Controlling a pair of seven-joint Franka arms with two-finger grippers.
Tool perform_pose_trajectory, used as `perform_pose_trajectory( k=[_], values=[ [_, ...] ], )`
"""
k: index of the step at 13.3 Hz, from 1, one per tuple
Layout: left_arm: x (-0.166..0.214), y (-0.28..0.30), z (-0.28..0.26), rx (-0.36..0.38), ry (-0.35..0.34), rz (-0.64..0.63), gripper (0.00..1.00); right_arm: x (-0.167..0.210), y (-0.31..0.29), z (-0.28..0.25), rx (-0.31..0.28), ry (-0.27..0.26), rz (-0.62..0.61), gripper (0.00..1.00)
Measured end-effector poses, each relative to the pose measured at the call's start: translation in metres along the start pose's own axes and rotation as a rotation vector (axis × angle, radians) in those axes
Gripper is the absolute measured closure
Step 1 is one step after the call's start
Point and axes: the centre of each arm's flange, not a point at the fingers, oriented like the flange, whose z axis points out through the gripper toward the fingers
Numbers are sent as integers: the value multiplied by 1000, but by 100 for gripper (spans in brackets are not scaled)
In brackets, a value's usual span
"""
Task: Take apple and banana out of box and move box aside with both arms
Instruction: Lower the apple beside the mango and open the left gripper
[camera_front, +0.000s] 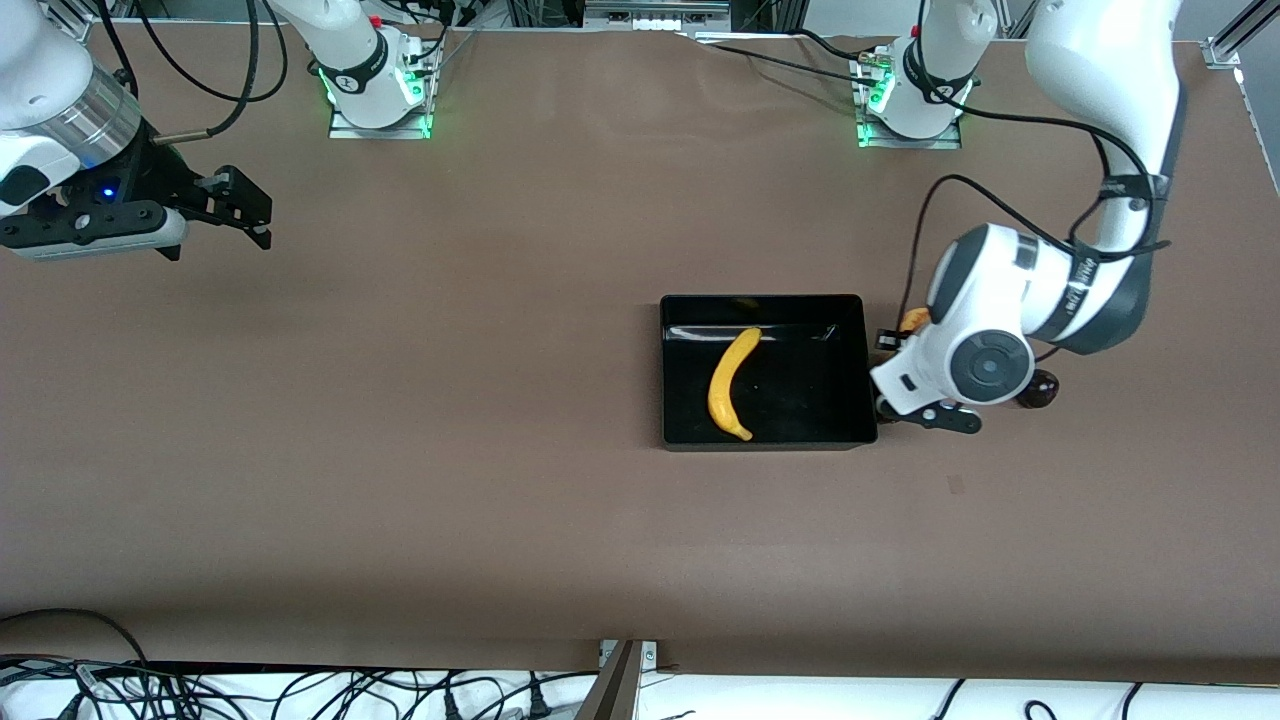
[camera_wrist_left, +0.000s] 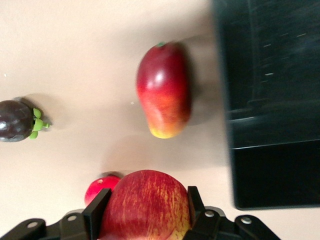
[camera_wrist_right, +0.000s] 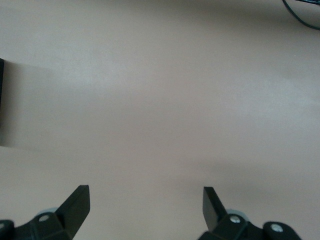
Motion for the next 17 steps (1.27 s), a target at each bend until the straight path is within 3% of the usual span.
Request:
perform_pose_trajectory(
  k=[5, 8, 12, 16, 17],
  values=[
    [-31, -4, 89, -23, 114, 44, 33, 0, -3, 0, 0, 0, -6, 0],
    [-50, -2, 137, -38, 135, 47, 33, 0, -3, 0, 0, 0, -6, 0],
    [-53, -6, 149, -50, 166, 40, 33, 0, -3, 0, 0, 0, -6, 0],
    [-50, -9, 133, -48, 200, 41, 1, 0, -3, 0, 0, 0, -6, 0],
    [-48, -11, 117, -42, 195, 40, 0, 0, -3, 0, 0, 0, -6, 0]
  ],
)
